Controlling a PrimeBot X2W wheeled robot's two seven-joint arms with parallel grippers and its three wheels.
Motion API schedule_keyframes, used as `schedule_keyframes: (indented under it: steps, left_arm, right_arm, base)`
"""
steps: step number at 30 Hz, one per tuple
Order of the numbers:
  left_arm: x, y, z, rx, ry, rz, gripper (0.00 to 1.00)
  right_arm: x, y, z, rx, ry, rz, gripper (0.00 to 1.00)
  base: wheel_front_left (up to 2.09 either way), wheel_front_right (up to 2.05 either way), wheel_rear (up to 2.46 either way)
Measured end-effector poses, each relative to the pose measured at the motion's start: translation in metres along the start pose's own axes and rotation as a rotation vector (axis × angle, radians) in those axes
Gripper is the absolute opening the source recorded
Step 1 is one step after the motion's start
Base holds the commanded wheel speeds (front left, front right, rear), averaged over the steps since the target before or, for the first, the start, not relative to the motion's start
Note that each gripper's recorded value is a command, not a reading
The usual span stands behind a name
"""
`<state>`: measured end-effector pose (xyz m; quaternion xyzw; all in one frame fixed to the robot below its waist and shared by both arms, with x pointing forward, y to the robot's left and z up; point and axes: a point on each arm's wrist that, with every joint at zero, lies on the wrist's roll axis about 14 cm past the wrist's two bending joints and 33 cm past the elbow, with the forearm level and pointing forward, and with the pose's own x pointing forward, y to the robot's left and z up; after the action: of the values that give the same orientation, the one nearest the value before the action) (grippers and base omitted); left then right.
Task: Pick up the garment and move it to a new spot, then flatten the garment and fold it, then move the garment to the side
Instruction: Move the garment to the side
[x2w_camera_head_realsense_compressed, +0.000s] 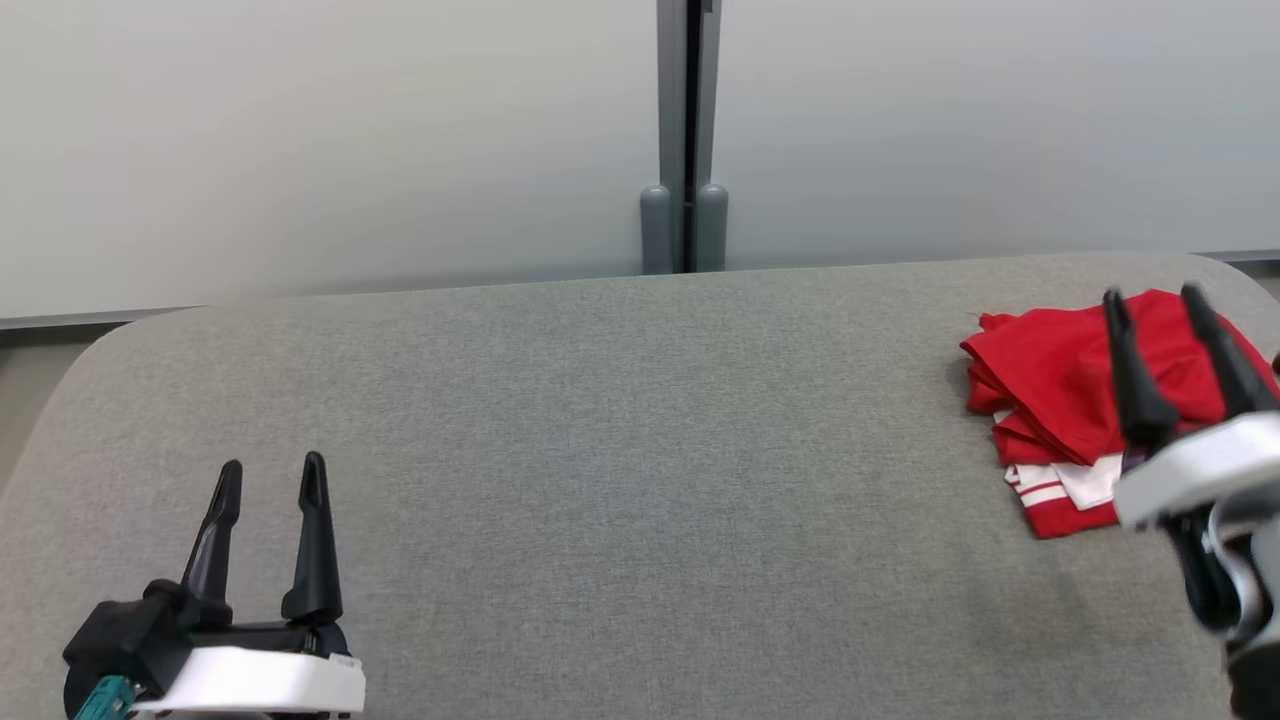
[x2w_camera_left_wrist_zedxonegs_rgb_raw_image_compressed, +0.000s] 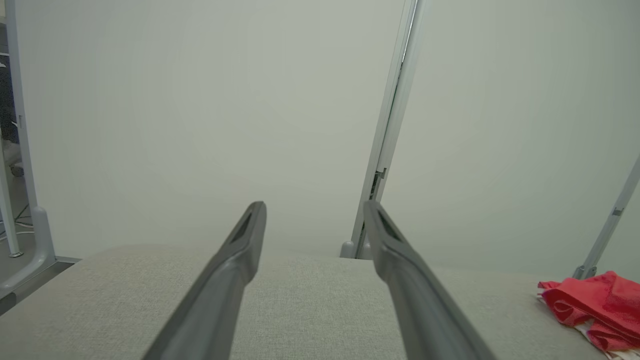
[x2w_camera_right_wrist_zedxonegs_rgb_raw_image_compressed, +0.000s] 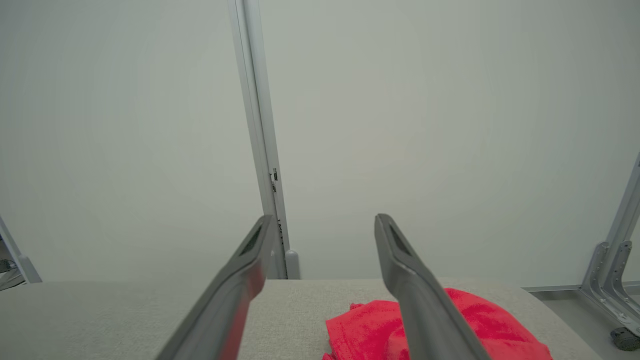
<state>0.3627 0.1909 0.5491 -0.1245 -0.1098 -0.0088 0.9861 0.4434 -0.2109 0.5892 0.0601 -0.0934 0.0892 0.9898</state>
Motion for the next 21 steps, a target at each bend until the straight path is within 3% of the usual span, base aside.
schedule_keyframes:
  steps: [9,21]
  left_arm:
    - [-0.02,0.013,-0.009,-0.028,0.032,0.048,1.0]
    - [-0.033,0.013,-0.02,0.033,0.073,0.041,1.0]
  right_arm:
    - [-0.058,0.027,-0.04,0.033,0.035,-0.016,1.0]
    - [-0.073,0.052,-0.055,0.064,0.061,0.004,1.0]
  base:
    - [0.0,0.0,0.0]
    - [0.0,0.0,0.0]
